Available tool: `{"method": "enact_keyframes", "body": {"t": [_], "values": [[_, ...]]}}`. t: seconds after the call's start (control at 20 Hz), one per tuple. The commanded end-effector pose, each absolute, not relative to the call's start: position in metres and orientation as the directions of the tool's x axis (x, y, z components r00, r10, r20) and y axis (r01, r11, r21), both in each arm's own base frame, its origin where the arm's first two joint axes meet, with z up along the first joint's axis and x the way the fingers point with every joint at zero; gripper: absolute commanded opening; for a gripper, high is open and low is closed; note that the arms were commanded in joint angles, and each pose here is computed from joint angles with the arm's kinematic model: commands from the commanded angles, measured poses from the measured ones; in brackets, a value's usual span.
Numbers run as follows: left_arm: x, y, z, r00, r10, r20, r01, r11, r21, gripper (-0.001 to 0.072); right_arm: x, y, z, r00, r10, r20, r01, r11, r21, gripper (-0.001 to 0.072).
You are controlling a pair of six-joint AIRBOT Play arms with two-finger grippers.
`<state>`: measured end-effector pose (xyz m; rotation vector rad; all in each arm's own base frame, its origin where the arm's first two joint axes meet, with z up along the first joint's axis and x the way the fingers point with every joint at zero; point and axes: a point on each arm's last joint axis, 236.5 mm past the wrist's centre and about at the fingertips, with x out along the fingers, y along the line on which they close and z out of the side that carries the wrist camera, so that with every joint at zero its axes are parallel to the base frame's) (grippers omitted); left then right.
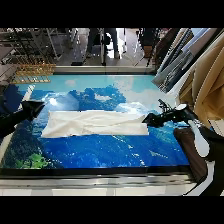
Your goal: Fold the clothes and pants, and hang the long-sleeved shirts on hangers.
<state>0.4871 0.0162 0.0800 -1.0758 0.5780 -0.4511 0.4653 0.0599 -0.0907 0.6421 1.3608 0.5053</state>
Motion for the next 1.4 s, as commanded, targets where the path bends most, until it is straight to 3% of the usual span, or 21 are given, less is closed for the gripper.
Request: {"method": "enact_keyframes", "body": {"t": [0.0,0.05,0.1,0.15,0.2,0.3,0.4,0.55,0.7,0.85,0.95,1.15,1.35], "values": [[0.468,-0.024,0.053,0.653,-0.656,-0.378,0.109,0.576,-0.810,0.0133,0.474,0.093,-0.110,0.147,0.674,-0.724,-0.030,0.735,0.678,0.0453],[0.459,-0.036,0.033,0.595,-0.661,-0.457,0.098,0.624,-0.775,0.0081,0.477,0.098,-0.110,0.152,0.666,-0.730,-0.067,0.744,0.664,0.0310],[0.450,-0.046,0.015,0.538,-0.651,-0.536,0.099,0.680,-0.727,0.0076,0.477,0.099,-0.106,0.139,0.659,-0.739,-0.101,0.752,0.652,0.0171],[0.442,-0.053,-0.004,0.484,-0.623,-0.615,0.098,0.737,-0.669,0.0024,0.473,0.093,-0.099,0.103,0.637,-0.764,-0.142,0.769,0.623,0.0065],[0.436,-0.056,-0.021,0.442,-0.579,-0.685,0.099,0.790,-0.604,0.0007,0.468,0.078,-0.094,0.073,0.586,-0.807,-0.159,0.805,0.571,0.0012],[0.430,-0.056,-0.048,0.389,-0.478,-0.788,0.074,0.869,-0.490,0.0007,0.464,0.019,-0.081,0.094,0.337,-0.937,-0.127,0.937,0.325,0.0010],[0.428,-0.066,-0.067,0.357,-0.429,-0.830,0.085,0.900,-0.428,0.0006,0.453,-0.032,-0.046,0.121,0.114,-0.986,-0.155,0.983,0.094,0.0010],[0.430,-0.102,-0.091,0.323,-0.455,-0.830,0.109,0.889,-0.445,0.0007,0.443,-0.050,0.014,0.209,0.042,-0.977,-0.142,0.990,0.012,0.0010],[0.432,-0.132,-0.112,0.287,-0.462,-0.839,0.153,0.887,-0.435,0.0006,0.453,0.017,0.066,0.323,0.232,-0.918,-0.180,0.967,0.181,0.0010],[0.457,-0.131,-0.082,0.337,-0.472,-0.814,0.185,0.881,-0.434,0.0007,0.468,0.142,0.109,0.386,0.500,-0.775,-0.300,0.863,0.407,0.0010],[0.471,-0.101,-0.028,0.375,-0.471,-0.798,0.181,0.882,-0.435,0.0007,0.467,0.220,0.119,0.409,0.569,-0.714,-0.368,0.818,0.441,0.0010],[0.439,-0.008,0.077,0.431,-0.422,-0.798,0.108,0.902,-0.418,0.0007,0.444,0.375,0.105,0.400,0.693,-0.600,-0.514,0.711,0.479,0.0010],[0.418,0.057,0.125,0.557,-0.320,-0.766,-0.007,0.921,-0.389,0.0007,0.429,0.479,0.053,0.322,0.780,-0.537,-0.581,0.611,0.538,0.0014]]}}
